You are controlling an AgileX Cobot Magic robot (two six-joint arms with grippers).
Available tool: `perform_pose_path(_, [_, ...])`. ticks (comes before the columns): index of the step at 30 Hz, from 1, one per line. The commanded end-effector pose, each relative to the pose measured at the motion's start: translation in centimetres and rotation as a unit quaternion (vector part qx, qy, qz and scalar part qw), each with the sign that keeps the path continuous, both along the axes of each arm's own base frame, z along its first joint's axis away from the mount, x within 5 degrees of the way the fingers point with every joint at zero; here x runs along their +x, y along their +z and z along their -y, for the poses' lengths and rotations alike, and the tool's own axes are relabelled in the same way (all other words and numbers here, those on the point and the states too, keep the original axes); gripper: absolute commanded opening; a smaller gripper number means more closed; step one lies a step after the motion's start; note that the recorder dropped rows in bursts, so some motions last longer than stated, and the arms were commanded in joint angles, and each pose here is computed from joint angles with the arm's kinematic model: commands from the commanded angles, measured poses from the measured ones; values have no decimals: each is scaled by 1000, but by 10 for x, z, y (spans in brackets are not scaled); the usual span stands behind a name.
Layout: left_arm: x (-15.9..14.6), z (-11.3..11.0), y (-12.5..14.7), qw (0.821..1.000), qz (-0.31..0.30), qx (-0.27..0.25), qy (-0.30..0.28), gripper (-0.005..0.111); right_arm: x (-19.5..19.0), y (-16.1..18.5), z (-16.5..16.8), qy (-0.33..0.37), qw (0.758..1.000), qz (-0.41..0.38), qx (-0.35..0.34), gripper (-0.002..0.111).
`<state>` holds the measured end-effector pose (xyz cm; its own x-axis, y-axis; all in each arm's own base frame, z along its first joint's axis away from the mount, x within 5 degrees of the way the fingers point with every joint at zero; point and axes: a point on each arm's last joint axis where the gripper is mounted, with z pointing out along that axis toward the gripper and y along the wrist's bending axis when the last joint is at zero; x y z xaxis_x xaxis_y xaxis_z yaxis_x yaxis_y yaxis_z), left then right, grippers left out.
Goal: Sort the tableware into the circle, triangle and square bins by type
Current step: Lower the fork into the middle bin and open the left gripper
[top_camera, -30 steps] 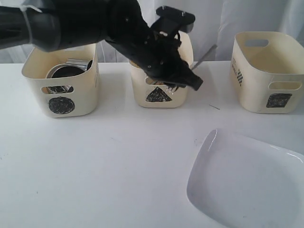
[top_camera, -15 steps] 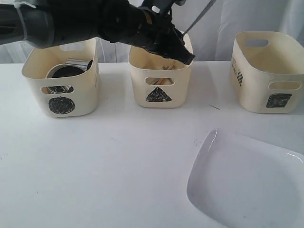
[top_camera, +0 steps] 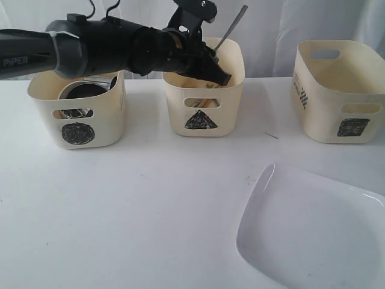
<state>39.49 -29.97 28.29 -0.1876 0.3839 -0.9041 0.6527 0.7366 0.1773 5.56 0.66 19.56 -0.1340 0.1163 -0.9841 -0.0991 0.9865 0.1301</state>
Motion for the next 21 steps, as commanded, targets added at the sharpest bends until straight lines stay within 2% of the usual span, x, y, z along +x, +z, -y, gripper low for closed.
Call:
perform_pose_path(1, [12, 1, -3, 1000, 1, -14, 10, 0, 0, -1, 0, -1, 1000, 3, -3, 0])
perform_pose_path(8, [24, 0, -8, 1000, -3, -11, 18, 0, 0, -1, 0, -1, 1000, 3, -3, 0])
perform_pose_path(21, [26, -1, -13, 1000, -15, -2, 20, 0, 0, -1, 0, -1, 1000, 3, -3, 0])
